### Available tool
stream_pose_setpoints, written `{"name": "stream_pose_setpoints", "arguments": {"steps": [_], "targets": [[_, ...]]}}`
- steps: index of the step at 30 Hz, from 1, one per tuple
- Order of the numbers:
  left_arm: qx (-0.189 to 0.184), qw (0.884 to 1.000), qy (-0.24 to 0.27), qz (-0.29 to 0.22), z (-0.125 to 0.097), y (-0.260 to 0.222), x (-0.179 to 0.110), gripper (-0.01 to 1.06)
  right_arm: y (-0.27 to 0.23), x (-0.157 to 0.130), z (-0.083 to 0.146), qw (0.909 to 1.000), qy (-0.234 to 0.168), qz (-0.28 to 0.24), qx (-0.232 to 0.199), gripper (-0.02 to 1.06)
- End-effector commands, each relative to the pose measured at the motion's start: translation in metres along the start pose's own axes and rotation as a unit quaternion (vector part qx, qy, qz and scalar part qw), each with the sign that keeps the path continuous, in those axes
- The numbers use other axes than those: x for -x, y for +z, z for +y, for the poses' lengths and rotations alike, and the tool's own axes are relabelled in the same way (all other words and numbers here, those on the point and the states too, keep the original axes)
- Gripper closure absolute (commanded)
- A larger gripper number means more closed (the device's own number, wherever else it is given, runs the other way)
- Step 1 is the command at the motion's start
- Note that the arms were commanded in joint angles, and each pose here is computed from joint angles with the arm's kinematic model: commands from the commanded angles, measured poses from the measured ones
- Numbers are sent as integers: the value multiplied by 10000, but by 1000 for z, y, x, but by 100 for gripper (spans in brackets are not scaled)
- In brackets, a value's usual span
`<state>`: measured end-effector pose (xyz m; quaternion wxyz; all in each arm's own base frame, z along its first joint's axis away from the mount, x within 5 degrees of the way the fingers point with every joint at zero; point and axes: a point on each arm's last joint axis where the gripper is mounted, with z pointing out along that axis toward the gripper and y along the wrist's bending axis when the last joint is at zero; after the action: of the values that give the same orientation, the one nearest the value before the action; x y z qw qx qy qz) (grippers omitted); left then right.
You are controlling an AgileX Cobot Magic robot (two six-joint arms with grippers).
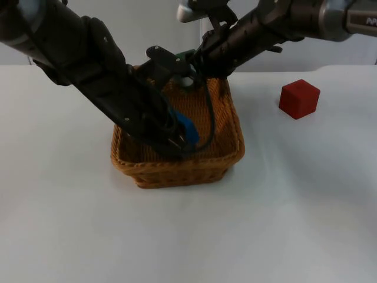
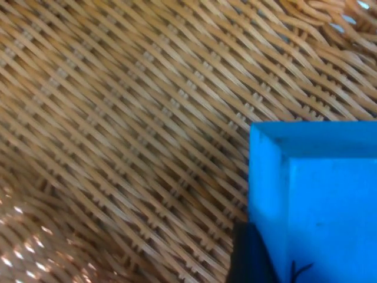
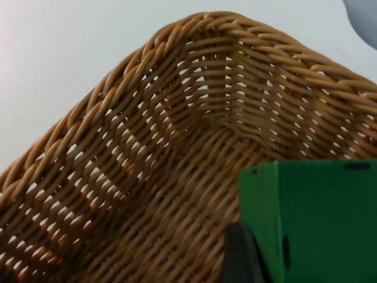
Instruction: Pick up one cube with each hand and place exactly two cubes into the same basket, leaving the remaining cube outside.
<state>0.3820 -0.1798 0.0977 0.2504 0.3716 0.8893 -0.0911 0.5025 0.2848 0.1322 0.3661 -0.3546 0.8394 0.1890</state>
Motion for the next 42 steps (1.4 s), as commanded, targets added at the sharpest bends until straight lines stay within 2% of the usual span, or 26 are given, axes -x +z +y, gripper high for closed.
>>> {"name": "stream_pose_setpoints", "arguments": {"steps": [1,2,4,6,7,9,11,12,13,16,25,31,32,35,36,38,42], "targets": [[-47,10000,45,3,-2,-1,2,104,0,3,4,10000,-47,-30,30,85],[-47,10000,45,3,-2,-1,2,104,0,3,4,10000,-47,-30,30,85],[-91,9999,45,37,-3,-1,2,98,0,3,4,10000,-47,-30,30,77],[-167,9998,45,96,-4,-1,1,79,0,3,4,10000,-48,-24,35,70],[-167,9998,45,96,-4,-1,1,79,0,3,4,10000,-48,-24,35,70],[-186,9998,45,111,-5,-1,0,68,0,3,4,10000,-48,-10,46,64],[-189,9998,32,108,-5,-1,0,50,0,2,4,10000,-48,8,60,60],[-191,9998,24,105,-5,-1,0,45,0,2,4,10000,-48,15,65,58],[-191,9998,24,105,-5,-1,0,45,0,2,4,10000,-48,15,65,58],[-191,9998,24,105,-5,-1,0,37,0,2,5,10000,-38,29,77,58],[-238,9995,210,50,-6,-19,9,35,0,1,5,9999,-76,81,83,58],[-98,9989,326,-313,-6,-50,25,35,0,-1,5,9994,-261,206,92,58],[-69,9987,349,-377,-6,-55,28,35,0,-2,5,9992,-287,240,119,57],[-3,9977,385,-552,-6,-70,35,35,0,-3,6,9991,-287,263,138,41],[-3,9977,385,-552,-6,-70,35,35,0,-3,6,9991,-287,263,138,41],[-6,9974,403,-600,-7,-76,37,35,0,-3,6,9992,-266,272,143,32],[-50,9971,428,-625,-9,-84,39,35,-1,-4,6,9990,-255,319,180,31]]}}
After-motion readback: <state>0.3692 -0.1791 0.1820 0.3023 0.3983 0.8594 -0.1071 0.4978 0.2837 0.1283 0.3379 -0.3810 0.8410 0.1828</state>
